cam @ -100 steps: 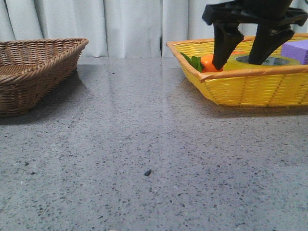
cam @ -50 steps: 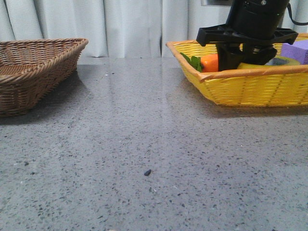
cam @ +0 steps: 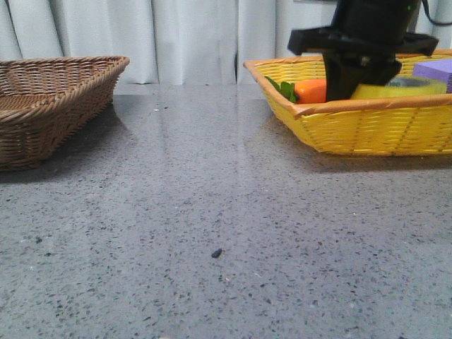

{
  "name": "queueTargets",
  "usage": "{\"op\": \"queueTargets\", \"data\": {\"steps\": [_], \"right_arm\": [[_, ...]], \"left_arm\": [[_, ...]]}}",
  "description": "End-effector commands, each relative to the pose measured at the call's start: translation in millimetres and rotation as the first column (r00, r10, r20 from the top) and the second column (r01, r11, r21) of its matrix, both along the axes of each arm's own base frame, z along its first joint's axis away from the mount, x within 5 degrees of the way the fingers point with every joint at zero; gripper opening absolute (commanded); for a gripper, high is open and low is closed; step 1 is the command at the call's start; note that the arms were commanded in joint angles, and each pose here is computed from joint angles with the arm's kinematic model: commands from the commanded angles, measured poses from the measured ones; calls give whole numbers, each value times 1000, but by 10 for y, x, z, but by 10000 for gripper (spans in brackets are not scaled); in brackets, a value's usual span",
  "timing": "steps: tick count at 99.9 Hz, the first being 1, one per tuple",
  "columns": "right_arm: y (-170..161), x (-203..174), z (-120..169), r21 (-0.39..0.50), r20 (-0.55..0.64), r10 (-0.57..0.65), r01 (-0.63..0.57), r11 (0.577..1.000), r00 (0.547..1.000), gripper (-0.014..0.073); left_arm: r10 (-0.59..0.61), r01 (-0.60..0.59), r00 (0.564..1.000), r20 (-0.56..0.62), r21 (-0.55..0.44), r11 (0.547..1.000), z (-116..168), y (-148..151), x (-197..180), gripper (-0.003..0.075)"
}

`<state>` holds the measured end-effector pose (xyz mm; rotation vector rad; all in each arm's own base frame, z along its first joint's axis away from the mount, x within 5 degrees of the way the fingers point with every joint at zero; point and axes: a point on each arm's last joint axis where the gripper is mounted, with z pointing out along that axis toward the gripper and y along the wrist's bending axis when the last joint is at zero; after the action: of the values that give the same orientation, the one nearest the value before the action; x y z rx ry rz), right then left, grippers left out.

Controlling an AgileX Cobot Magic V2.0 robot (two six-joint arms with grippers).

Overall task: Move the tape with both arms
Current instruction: 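Lift the tape roll, carry it toward the brown basket, set it on table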

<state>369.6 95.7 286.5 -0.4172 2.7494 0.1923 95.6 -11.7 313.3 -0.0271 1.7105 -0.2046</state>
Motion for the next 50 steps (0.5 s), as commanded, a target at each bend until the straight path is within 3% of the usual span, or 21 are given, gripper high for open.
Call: {"op": "queueTargets", "data": {"steps": [1, 18, 30, 50], "right_arm": [[27, -45, 554, 27, 139, 17, -21, 999, 990, 14], [236, -151, 1112, 40, 226, 86, -98, 994, 970, 14], [553, -343, 1422, 55, 285, 180, -203, 978, 942, 13], [1205, -667, 1494, 65, 331, 350, -391, 918, 877, 13]], "left_arm": [[1, 2, 995, 97, -26, 1000, 183, -3, 10, -21], [1, 2, 995, 96, -29, 1000, 184, -3, 10, -21], [0, 3, 995, 95, -37, 999, 184, -4, 10, -21], [0, 3, 996, 94, -37, 999, 182, -4, 10, -21]]}}
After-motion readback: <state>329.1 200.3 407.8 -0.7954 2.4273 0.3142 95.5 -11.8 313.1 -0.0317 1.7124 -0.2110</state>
